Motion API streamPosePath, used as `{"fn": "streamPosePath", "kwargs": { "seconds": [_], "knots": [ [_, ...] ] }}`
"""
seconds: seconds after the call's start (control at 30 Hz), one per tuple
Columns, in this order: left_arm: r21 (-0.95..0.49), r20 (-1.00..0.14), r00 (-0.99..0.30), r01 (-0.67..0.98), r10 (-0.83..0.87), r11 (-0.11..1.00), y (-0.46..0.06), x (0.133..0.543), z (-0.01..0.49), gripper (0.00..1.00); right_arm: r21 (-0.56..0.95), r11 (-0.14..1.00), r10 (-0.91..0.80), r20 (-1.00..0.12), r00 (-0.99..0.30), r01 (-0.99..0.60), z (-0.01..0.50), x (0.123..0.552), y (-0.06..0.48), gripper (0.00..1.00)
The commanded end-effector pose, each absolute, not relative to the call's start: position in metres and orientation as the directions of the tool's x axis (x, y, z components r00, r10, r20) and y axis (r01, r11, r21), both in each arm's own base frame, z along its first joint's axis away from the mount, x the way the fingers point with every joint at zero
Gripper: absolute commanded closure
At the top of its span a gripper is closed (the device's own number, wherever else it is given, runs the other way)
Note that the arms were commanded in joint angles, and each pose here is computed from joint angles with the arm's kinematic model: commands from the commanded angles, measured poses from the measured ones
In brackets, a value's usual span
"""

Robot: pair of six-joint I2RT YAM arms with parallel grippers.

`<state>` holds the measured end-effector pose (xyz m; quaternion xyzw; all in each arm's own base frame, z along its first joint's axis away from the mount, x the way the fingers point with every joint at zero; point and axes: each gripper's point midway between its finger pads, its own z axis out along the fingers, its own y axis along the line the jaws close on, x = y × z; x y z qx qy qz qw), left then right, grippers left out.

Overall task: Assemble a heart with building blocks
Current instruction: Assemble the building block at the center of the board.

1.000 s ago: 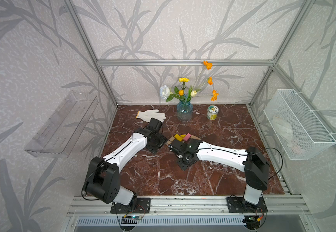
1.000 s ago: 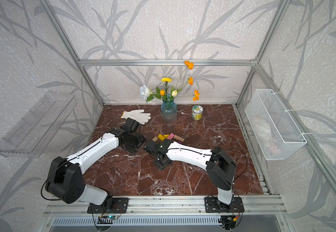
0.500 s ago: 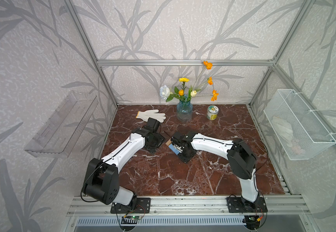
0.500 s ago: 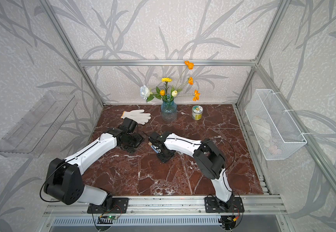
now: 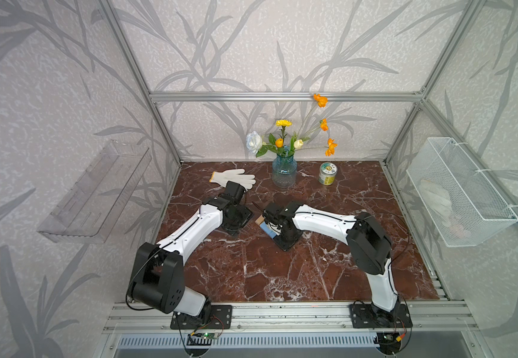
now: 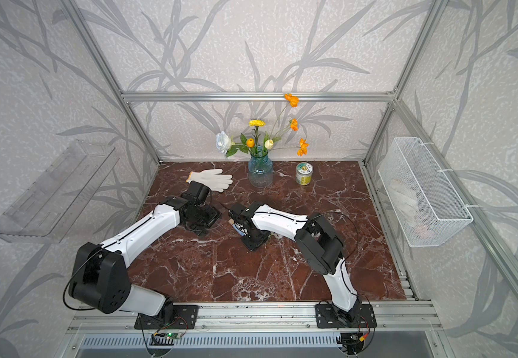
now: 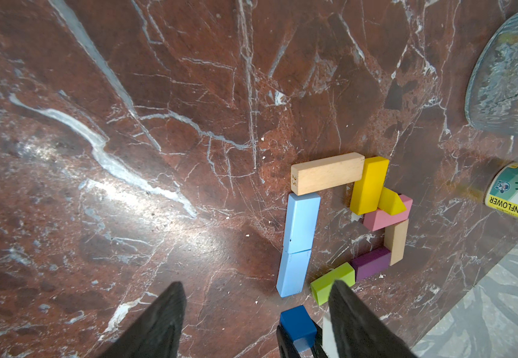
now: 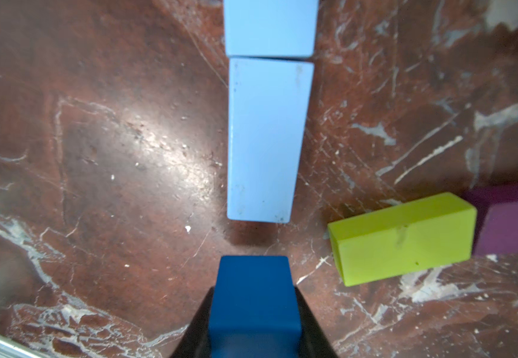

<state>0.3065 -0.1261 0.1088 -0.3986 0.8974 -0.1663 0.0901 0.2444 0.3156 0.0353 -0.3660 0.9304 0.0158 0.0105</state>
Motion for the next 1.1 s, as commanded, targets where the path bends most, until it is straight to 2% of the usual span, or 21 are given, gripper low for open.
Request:
{"fn": "streamPosePath", "kwargs": {
  "seconds": [0.0,0.57,0.83,1.07],
  "knots": [
    [-0.367,-0.030,-0.670,-0.683,-0.742,0.631,-0.124,0.308,0.108,0.26,0.003,0.723,-0.691,0.015,-0.723,-0.691,0.029,0.244,0.309,0.78],
    [-0.371,-0.024,-0.659,-0.692,-0.751,0.619,-0.122,0.309,0.106,0.26,-0.042,0.709,-0.703,0.046,-0.710,-0.704,0.022,0.251,0.305,0.75],
    [-0.371,-0.023,-0.658,-0.693,-0.753,0.618,-0.122,0.309,0.106,0.26,-0.042,0.718,-0.693,0.050,-0.719,-0.695,0.019,0.255,0.306,0.56],
    [-0.375,-0.018,-0.658,-0.694,-0.753,0.615,-0.122,0.310,0.106,0.26,-0.065,0.722,-0.688,0.035,-0.725,-0.689,0.024,0.259,0.304,0.50]
  ]
}}
